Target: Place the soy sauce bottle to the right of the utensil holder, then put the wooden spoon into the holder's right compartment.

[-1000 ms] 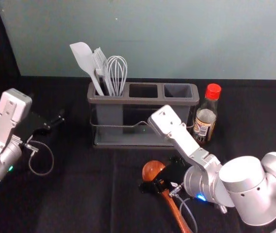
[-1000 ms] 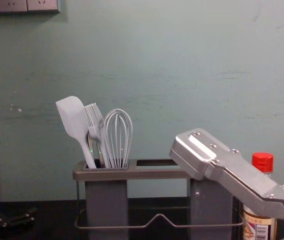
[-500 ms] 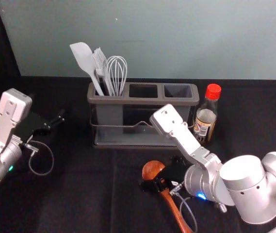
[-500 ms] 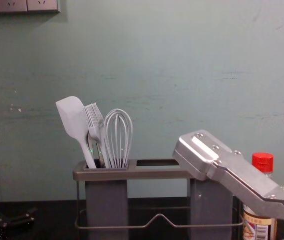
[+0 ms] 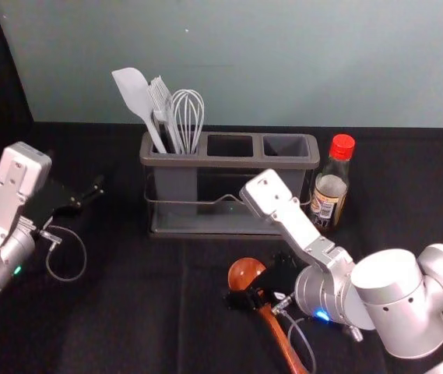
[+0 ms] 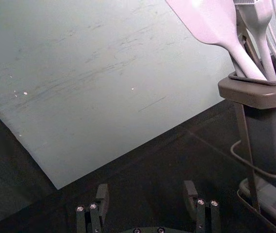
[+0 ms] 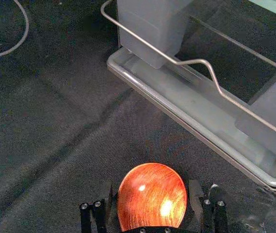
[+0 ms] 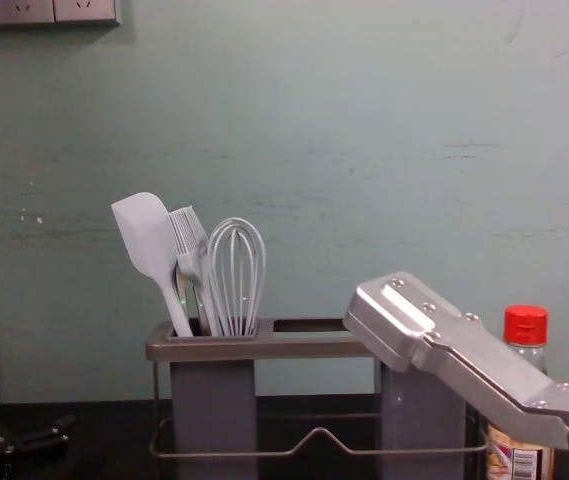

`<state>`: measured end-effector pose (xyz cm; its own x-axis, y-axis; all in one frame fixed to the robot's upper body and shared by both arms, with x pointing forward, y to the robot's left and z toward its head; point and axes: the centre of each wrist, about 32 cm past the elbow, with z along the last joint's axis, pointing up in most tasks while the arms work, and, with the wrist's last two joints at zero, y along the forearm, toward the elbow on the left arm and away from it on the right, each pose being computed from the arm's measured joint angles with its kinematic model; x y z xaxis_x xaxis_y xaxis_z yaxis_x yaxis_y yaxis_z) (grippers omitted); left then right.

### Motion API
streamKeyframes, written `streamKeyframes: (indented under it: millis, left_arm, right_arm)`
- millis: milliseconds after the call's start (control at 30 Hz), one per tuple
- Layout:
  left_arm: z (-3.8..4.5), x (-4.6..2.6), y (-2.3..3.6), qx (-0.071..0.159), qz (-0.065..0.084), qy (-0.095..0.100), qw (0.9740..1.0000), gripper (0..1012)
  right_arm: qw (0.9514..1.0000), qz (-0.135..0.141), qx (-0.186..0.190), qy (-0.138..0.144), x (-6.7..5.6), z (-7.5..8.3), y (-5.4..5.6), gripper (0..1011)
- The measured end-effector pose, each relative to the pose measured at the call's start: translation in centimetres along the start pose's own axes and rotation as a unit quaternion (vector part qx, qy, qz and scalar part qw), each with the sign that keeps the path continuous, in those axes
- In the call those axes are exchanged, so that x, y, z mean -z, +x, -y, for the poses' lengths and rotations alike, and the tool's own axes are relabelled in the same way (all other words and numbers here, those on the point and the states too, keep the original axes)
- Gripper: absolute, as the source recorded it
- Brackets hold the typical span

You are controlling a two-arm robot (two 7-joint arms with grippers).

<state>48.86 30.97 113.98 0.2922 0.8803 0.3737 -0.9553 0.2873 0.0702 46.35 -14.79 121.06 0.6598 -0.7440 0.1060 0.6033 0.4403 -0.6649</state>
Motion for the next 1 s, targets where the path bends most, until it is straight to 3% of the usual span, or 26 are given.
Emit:
streamKeyframes:
  millis: [333, 567, 700, 1000]
  left_arm:
    - [0.0, 0.0, 0.0, 0.0, 0.0, 0.0, 1.0, 1005]
    - [0.0, 0.0, 0.0, 0.0, 0.0, 0.0, 1.0, 1005]
    - [0.0, 0.0, 0.0, 0.0, 0.0, 0.0, 1.0, 1005]
    - [0.0, 0.0, 0.0, 0.0, 0.0, 0.0, 1.0, 1005]
  right_arm:
    - [1.0, 0.007, 0.0, -0.002, 0.1, -0.3, 0.0, 994]
    - [1.0, 0.008, -0.002, -0.003, 0.0, -0.3, 0.0, 853]
    - [1.0, 0.007, -0.002, -0.003, 0.1, -0.4, 0.0, 840]
    - [0.9998, 0.014, 0.0, 0.011, -0.3, 1.2, 0.1, 840]
